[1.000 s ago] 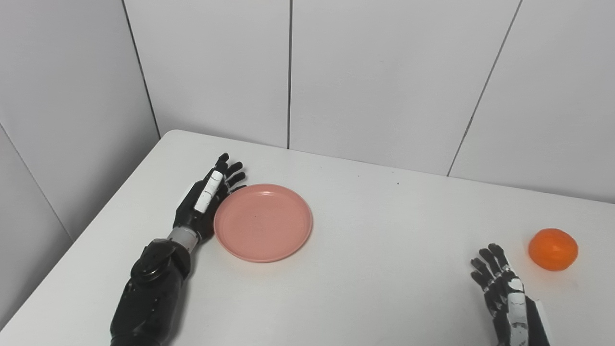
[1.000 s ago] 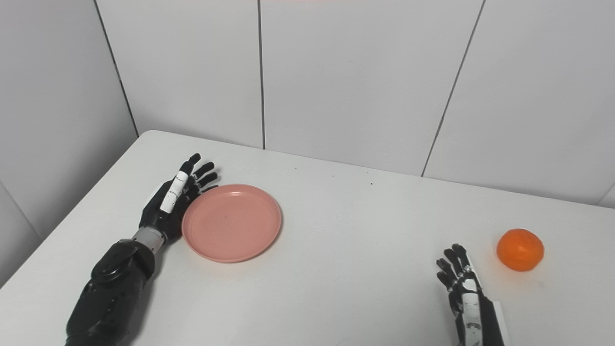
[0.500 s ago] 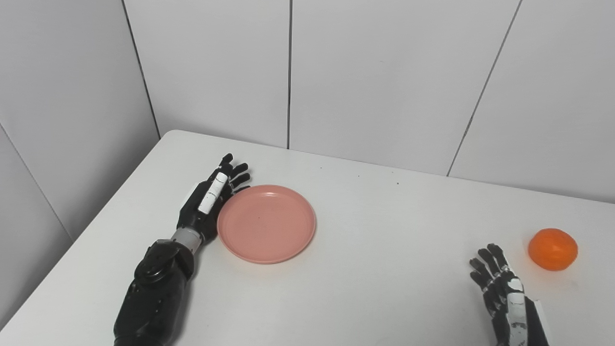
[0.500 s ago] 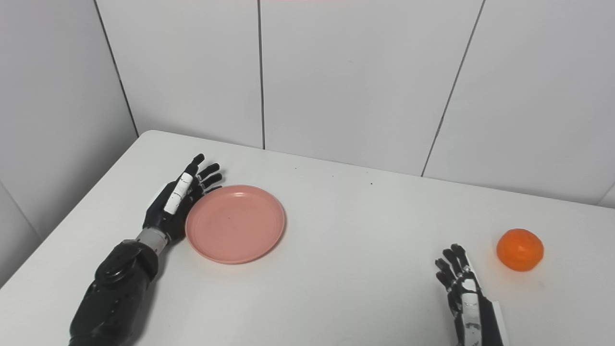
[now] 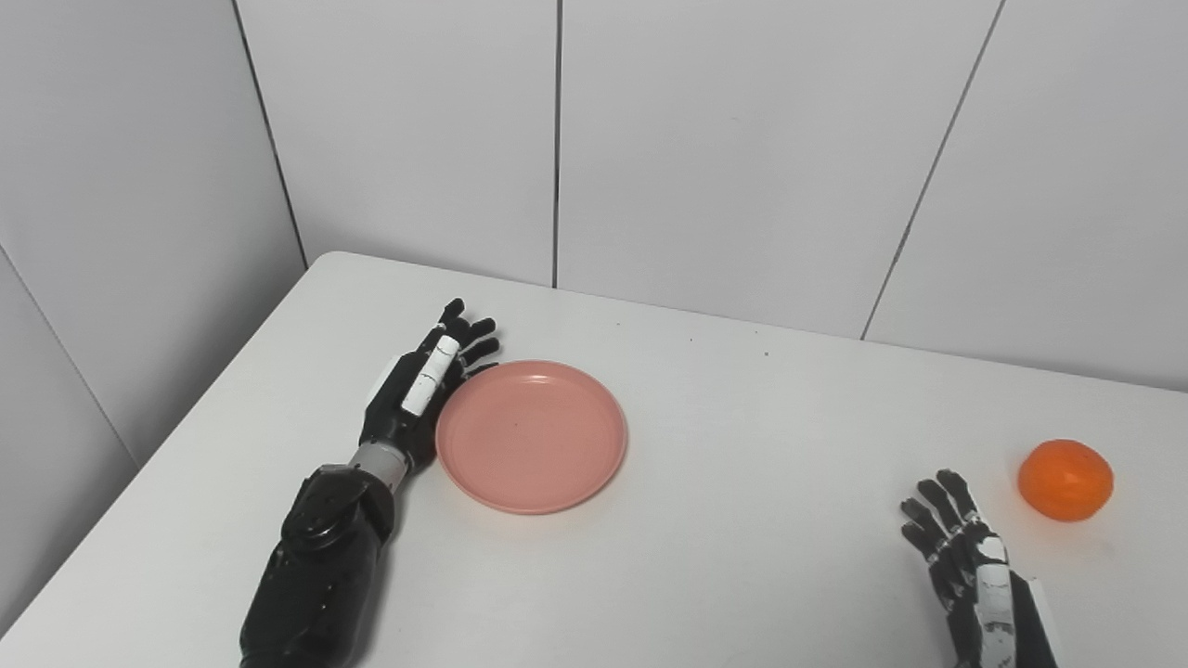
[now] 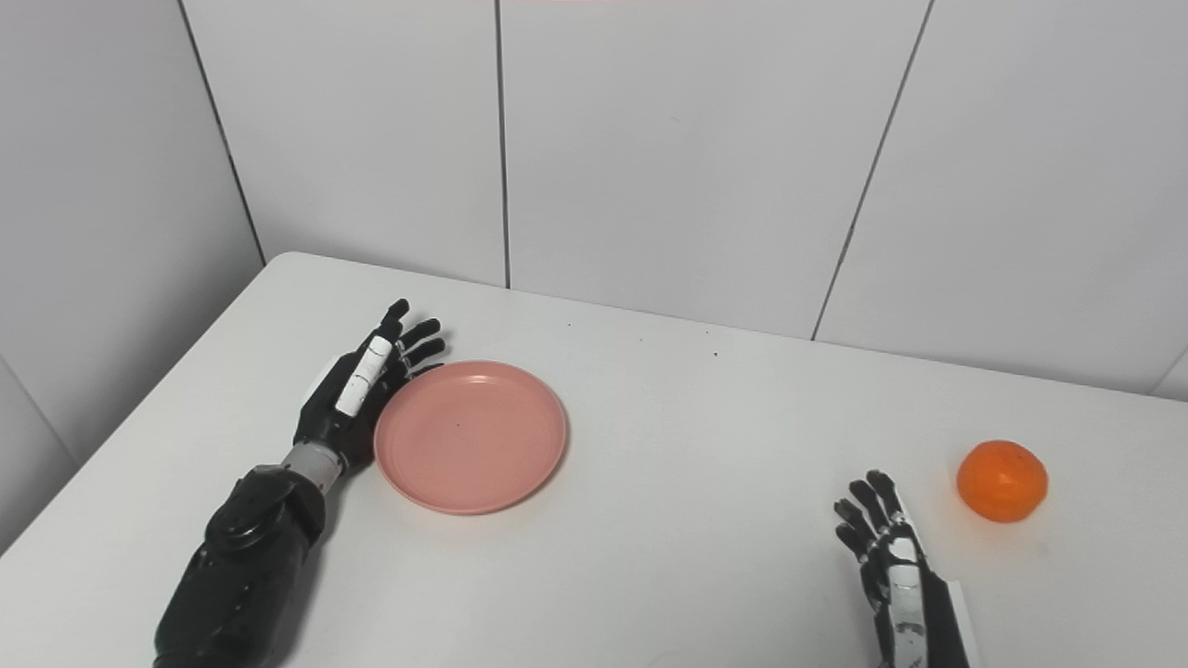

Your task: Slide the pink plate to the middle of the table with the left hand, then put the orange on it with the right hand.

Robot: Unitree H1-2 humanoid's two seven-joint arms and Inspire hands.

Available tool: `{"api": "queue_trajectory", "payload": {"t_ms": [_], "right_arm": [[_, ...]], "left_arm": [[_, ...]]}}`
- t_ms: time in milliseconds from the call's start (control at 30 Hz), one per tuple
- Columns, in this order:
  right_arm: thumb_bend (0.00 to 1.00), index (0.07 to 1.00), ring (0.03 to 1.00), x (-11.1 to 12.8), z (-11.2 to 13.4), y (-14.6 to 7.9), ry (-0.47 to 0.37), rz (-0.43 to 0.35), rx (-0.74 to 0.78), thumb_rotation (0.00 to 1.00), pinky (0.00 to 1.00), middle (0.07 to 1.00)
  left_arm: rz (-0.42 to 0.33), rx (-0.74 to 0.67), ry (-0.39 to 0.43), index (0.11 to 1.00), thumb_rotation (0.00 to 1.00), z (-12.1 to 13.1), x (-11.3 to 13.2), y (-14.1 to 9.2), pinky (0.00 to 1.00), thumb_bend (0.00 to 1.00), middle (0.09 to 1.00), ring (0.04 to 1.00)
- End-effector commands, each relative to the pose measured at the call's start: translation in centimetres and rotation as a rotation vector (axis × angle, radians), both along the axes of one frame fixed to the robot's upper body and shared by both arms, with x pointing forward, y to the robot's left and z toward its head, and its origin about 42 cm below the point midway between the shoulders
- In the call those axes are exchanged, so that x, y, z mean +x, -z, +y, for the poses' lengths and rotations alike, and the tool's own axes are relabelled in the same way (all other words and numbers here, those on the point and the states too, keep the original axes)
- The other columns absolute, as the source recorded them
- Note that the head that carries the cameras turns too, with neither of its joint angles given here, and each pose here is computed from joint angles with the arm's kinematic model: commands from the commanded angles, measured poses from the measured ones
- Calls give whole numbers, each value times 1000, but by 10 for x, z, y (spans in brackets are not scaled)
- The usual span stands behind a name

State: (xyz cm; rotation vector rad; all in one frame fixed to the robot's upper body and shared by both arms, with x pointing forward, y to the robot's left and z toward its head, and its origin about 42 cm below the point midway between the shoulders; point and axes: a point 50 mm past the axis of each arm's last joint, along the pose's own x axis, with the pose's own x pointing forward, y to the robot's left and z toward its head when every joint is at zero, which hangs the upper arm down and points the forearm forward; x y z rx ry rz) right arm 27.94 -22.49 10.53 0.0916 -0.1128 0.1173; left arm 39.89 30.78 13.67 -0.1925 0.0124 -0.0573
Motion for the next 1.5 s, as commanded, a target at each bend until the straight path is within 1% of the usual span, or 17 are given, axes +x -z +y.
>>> {"api": "queue_trajectory", "payload": {"t_ms": [0,167,400,600,867,1133,1267,1367,1467], "right_arm": [[807,934,888,-29,14,42,4,171,55,1000,907,921],[808,935,890,-29,14,42,-1,174,52,1000,907,920],[810,938,893,-29,16,43,1,178,54,1000,906,924],[810,936,885,-28,17,42,-1,176,52,1000,902,917],[822,936,887,-29,18,41,0,181,55,1000,903,919],[823,933,886,-29,19,41,-2,180,55,1000,899,919],[831,931,884,-29,20,40,0,181,57,993,890,918],[828,932,885,-29,20,40,3,181,54,999,890,919],[831,932,885,-29,20,40,0,179,53,998,895,918]], "left_arm": [[35,-2,8,993,694,-6,-2,4,818,841,894,889],[27,4,28,1000,692,-9,-2,1,838,814,898,904],[29,11,41,1000,668,-13,-1,-2,845,823,901,903],[17,40,47,1000,682,-16,0,-7,843,845,897,902],[-1,51,63,991,689,-23,-2,-14,804,853,907,903],[13,33,60,983,674,-37,-2,-15,822,862,921,905],[24,19,54,987,651,-42,-2,-15,830,868,908,902],[24,25,55,985,655,-46,-2,-14,814,862,897,895],[30,28,55,981,656,-49,-2,-13,819,858,893,892]]}}
